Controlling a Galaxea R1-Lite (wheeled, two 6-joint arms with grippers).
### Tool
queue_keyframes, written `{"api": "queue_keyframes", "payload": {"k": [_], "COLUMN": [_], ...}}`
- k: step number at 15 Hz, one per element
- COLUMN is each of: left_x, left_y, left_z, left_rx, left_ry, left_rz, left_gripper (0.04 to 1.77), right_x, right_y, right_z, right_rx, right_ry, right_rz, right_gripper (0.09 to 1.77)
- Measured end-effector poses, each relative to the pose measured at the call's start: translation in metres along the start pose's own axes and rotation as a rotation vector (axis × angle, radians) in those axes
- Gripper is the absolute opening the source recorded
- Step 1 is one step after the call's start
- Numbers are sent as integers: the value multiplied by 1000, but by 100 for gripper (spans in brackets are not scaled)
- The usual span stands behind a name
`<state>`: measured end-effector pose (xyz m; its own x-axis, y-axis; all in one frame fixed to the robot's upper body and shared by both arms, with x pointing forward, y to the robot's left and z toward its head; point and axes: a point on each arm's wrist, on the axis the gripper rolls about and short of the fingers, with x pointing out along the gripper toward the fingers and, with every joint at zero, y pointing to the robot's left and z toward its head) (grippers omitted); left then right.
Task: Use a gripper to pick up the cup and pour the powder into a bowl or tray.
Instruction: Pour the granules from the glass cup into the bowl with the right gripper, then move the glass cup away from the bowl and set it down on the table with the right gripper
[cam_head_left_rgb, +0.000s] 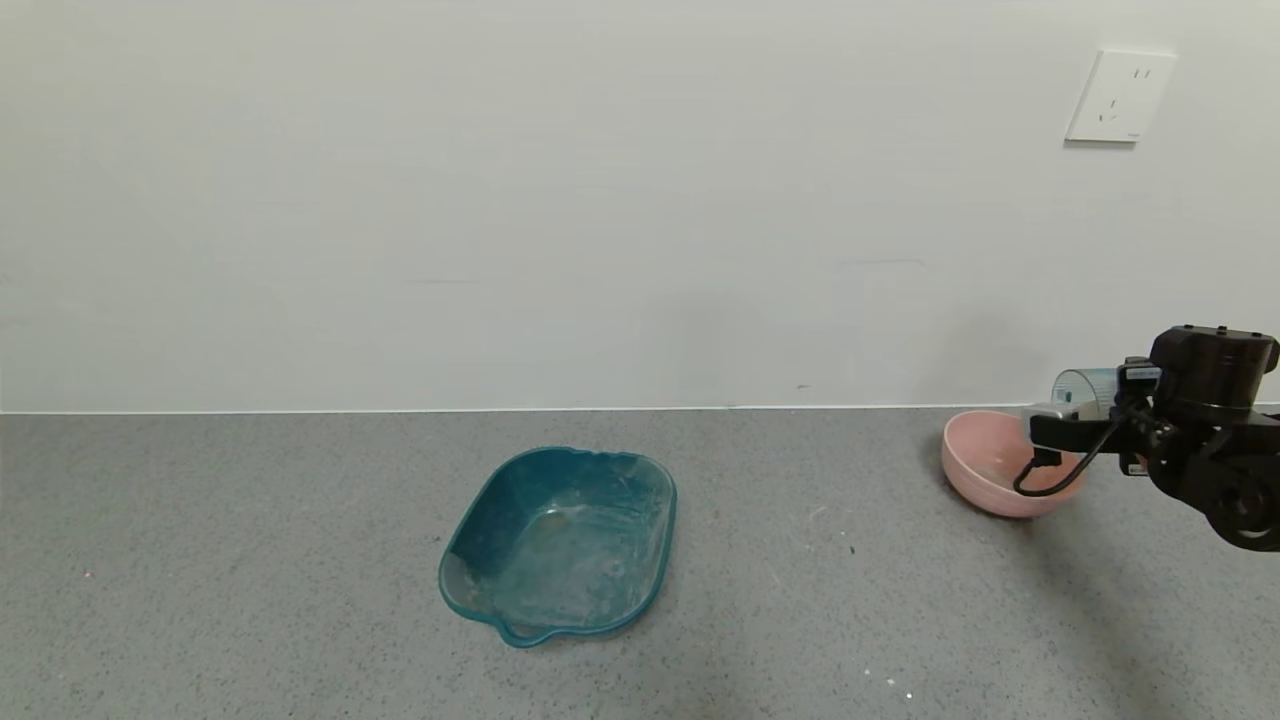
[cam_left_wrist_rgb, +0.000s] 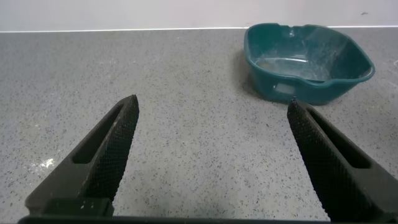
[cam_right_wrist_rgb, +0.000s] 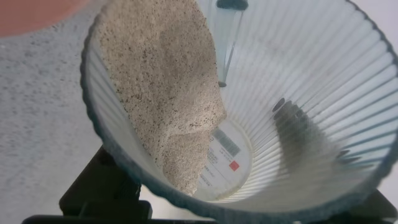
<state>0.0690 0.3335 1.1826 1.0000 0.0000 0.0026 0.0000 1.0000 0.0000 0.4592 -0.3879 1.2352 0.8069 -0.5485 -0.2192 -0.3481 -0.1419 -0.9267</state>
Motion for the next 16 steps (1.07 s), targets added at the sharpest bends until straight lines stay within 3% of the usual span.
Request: {"api": "queue_keyframes", "payload": {"k": [7,13,16], "left_x": [0,0,0], "left_y": [0,0,0], "left_z": [0,0,0], "left_rx": [0,0,0], "left_ry": [0,1,1], "left_rz": [0,0,0], "left_gripper": [172,172,172], "right_x": [-9,-15,-20], "right_y": [16,22,26], "right_z": [-15,-22,-31], "right_rx": [280,609,706], "right_ry": [-64,-77,-135], "right_rz": [49,78,103], "right_gripper": [135,135,135]}}
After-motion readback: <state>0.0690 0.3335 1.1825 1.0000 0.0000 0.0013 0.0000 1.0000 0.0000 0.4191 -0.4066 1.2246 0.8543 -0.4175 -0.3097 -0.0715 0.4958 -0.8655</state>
